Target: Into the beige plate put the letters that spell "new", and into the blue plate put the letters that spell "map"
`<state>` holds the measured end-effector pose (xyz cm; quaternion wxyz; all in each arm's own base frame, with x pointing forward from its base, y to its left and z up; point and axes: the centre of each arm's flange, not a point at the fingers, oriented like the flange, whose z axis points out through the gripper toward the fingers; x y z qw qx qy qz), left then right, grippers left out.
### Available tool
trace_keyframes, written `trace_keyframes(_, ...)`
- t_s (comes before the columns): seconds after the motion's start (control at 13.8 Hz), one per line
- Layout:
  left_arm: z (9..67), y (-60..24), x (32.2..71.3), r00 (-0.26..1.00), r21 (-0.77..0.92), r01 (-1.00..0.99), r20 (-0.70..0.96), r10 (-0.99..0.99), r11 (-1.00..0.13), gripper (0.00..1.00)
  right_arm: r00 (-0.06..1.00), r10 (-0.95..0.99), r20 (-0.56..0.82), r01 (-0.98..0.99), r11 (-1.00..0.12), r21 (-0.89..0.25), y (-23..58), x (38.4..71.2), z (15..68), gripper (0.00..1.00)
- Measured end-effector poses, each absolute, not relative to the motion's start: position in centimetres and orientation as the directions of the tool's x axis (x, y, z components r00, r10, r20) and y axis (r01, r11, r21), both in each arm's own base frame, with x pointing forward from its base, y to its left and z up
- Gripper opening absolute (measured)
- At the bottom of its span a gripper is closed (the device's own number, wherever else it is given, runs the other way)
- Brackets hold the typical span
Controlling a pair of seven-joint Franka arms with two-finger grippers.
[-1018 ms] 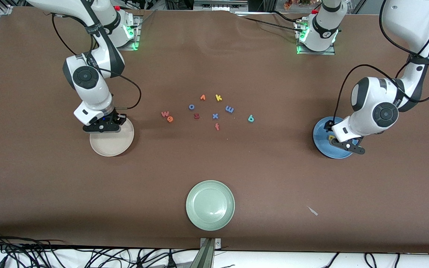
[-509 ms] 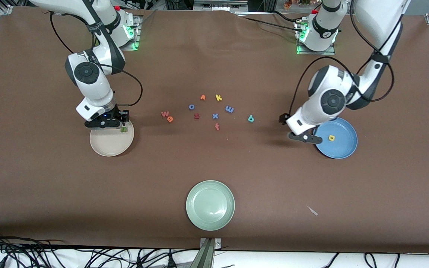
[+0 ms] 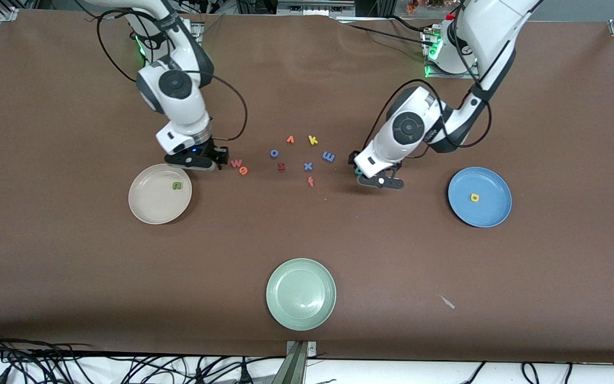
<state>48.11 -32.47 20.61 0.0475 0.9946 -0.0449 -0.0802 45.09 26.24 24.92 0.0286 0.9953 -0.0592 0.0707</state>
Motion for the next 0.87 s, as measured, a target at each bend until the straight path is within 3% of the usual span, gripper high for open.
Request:
trace_keyframes(0.22,19.5,-33.8,46.9,0.982,0.077,-0.088,-0.162,-0.100,-0.993,0.90,0.977,-0.165,0.138,-0.170,-0.985,0.023,29.8,44.2,24.2,0.76)
trace_keyframes(0.51,18.4,-34.5,46.8,0.983,0.059,-0.085,-0.160,-0.093,-0.995,0.76,0.974,-0.197,0.108,-0.199,-0.980,0.005,32.0,45.5,21.8,0.75)
trace_keyframes(0.73,17.3,-35.1,46.8,0.984,0.036,-0.092,-0.152,-0.096,-0.995,0.72,0.975,-0.201,0.093,-0.200,-0.980,-0.016,32.9,46.0,20.0,0.74)
trace_keyframes(0.87,17.2,-35.3,47.1,0.985,0.036,-0.086,-0.149,-0.091,-0.996,0.56,0.976,-0.201,0.088,-0.199,-0.980,-0.024,33.0,46.1,19.3,0.73)
